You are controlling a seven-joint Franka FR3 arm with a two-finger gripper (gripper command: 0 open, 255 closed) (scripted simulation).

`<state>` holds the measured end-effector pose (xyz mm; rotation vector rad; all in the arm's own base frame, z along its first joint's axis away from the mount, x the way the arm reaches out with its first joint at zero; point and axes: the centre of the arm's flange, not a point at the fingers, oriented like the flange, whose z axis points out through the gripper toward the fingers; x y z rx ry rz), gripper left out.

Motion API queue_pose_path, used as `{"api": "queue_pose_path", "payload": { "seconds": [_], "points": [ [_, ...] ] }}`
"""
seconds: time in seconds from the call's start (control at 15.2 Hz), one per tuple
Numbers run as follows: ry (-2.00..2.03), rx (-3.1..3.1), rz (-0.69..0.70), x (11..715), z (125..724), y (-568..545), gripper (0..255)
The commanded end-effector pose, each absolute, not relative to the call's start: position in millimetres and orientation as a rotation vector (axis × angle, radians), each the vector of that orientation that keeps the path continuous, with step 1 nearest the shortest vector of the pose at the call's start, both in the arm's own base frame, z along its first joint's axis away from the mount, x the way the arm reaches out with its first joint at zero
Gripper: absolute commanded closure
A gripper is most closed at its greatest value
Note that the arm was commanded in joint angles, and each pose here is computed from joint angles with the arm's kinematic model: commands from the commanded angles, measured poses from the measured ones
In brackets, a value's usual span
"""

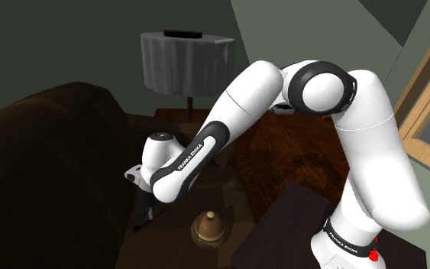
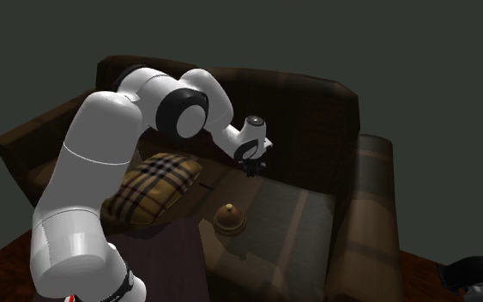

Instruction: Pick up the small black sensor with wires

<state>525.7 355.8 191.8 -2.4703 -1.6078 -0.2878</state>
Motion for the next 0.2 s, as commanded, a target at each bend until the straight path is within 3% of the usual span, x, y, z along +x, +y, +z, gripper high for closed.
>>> {"api": "queue_pose_path", "payload": {
  "seconds": [0.0, 0.13],
  "points": [
    [-1.608, -2.47, -0.293, 526.2, 203.9, 356.8, 255],
    [-1.608, -2.47, -0.293, 526.2, 204.7, 356.8, 255]
  ]
}}
